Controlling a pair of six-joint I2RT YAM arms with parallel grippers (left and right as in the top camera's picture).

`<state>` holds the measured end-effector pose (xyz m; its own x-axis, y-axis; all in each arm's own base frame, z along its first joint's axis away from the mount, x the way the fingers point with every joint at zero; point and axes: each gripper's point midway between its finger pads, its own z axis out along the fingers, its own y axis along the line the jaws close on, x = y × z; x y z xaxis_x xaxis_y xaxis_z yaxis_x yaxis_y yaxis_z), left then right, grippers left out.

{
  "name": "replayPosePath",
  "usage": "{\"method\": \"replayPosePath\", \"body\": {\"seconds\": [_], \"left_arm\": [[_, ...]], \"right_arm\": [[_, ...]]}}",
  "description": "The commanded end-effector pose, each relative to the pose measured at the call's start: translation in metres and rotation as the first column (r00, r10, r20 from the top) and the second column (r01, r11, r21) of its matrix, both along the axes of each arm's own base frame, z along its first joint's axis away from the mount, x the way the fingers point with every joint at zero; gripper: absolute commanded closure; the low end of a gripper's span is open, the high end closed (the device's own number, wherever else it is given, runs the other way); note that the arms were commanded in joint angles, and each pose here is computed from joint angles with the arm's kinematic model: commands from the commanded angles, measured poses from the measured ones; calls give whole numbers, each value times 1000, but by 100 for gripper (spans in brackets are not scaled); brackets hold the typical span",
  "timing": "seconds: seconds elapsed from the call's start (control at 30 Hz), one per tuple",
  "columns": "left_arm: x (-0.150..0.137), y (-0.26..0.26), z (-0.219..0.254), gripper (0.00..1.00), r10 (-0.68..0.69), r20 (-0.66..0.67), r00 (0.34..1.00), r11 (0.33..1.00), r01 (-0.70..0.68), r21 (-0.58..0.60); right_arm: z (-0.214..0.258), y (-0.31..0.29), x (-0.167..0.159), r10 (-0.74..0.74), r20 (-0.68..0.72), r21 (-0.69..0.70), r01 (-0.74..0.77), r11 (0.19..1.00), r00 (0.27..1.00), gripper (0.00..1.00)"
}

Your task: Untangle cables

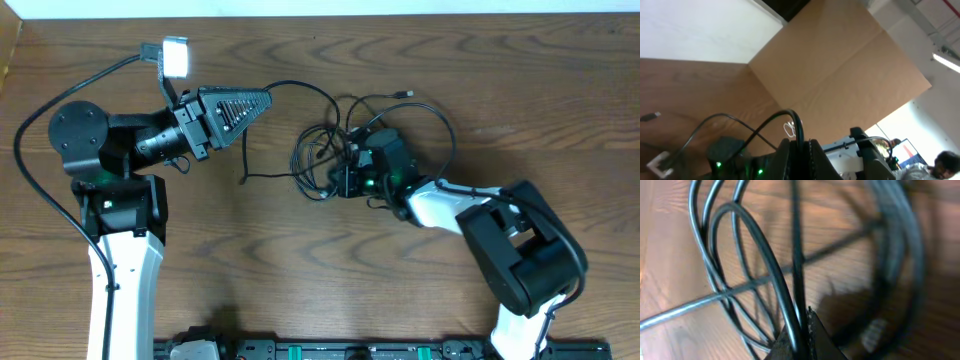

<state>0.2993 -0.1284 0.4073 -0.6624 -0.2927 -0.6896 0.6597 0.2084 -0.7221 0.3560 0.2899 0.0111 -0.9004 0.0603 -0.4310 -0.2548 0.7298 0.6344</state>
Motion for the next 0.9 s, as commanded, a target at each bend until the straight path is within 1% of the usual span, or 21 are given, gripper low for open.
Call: {"method": "replayPosePath", "body": {"seconds": [0.0,0.1,0.17,0.23,0.33,0.4,0.47,0.57,0.63,0.7,0.8,0.87], "left_arm": [[-3,0,3,92,-14,6,1000,1000,14,4],[0,-1,-4,92,-34,40,999,999,33,27],[2,-1,-11,92,-58,66,996,997,55,47],[6,-1,-19,92,-77,56,995,996,74,53],[16,0,-34,92,-99,9,995,994,98,48],[21,0,-47,92,-135,-4,991,989,136,51],[28,4,-59,93,-153,-44,987,987,155,41],[45,19,-77,92,-122,-98,988,992,124,24],[58,38,-91,92,-76,-120,990,997,78,18],[71,59,-103,93,-24,-156,988,1000,25,7],[86,93,-121,93,63,-213,975,998,-67,-9],[97,108,-134,94,139,-276,951,989,-149,-15]], "right_arm": [[39,-53,28,-93,88,-52,98,994,992,98],[74,-108,39,-174,160,-131,196,972,972,99],[92,-145,42,-241,213,-201,284,938,947,98],[107,-187,43,-316,273,-286,391,875,908,99],[124,-246,39,-417,350,-390,535,749,839,99],[131,-277,35,-474,378,-419,603,678,796,99],[134,-299,33,-516,381,-421,641,642,767,99],[135,-326,31,-569,382,-419,685,596,728,99],[135,-339,30,-595,379,-414,704,576,709,99],[136,-348,29,-612,370,-397,714,576,699,99],[142,-345,29,-609,343,-335,699,632,715,99],[151,-340,29,-599,347,-297,690,660,722,99]]}}
